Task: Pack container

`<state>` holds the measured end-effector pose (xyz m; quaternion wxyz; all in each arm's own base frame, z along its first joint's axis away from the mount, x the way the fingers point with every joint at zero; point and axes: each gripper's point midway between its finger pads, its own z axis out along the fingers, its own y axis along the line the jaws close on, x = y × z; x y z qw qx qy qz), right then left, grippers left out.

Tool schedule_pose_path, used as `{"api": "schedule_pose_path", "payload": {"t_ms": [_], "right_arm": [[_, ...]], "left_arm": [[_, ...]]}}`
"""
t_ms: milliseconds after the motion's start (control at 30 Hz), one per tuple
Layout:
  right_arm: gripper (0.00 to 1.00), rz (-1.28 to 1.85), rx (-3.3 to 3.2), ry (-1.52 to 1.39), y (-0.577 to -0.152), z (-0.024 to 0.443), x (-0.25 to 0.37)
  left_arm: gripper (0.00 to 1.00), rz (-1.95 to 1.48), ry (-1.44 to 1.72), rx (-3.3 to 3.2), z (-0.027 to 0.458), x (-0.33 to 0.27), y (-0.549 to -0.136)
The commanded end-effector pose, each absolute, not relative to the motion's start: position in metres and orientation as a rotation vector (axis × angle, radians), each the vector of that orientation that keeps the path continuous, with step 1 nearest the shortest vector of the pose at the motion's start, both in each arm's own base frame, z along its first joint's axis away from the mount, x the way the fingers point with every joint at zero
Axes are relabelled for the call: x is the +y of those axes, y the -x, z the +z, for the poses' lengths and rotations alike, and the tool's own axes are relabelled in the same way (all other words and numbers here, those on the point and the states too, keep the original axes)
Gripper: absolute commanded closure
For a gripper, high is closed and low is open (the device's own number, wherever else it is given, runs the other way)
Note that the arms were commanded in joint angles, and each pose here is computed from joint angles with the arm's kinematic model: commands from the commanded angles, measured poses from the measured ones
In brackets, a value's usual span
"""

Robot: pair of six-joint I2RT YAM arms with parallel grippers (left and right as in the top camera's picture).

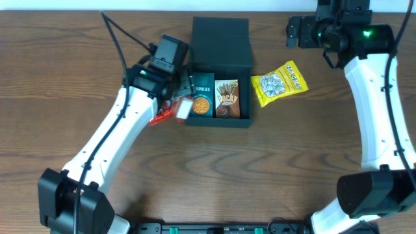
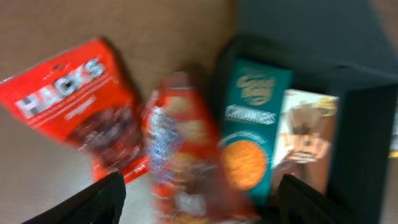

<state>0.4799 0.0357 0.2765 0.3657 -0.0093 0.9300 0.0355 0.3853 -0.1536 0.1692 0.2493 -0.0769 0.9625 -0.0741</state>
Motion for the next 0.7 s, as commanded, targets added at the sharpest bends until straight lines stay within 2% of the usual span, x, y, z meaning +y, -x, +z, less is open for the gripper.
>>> {"api": "schedule_pose_path", "payload": {"t_ms": [0, 167, 367, 533, 667], "right_arm": [[0.01, 0.08, 2.367, 0.03, -0.479, 0.287, 0.032], [0.01, 0.079, 2.378, 0.03, -0.477, 0.285, 0.032], [0.01, 0.079, 2.389, 0.029, -0.475, 0.283, 0.032], [0.01, 0.079, 2.394, 0.029, -0.475, 0.282, 0.032], [0.01, 0.079, 2.396, 0.029, -0.474, 0.282, 0.032]], "left_arm": [[0.2, -0.231, 0.102, 2.587, 0.177, -0.174, -0.392], [0.2, -0.247, 0.037, 2.614, 0.164, -0.191, -0.39], [0.19, -0.11, 0.089, 2.646, 0.157, -0.166, -0.385], [0.02, -0.046, 0.129, 2.646, 0.155, -0.148, -0.389], [0.05, -0.001, 0.095, 2.676, 0.144, -0.137, -0.392]]}}
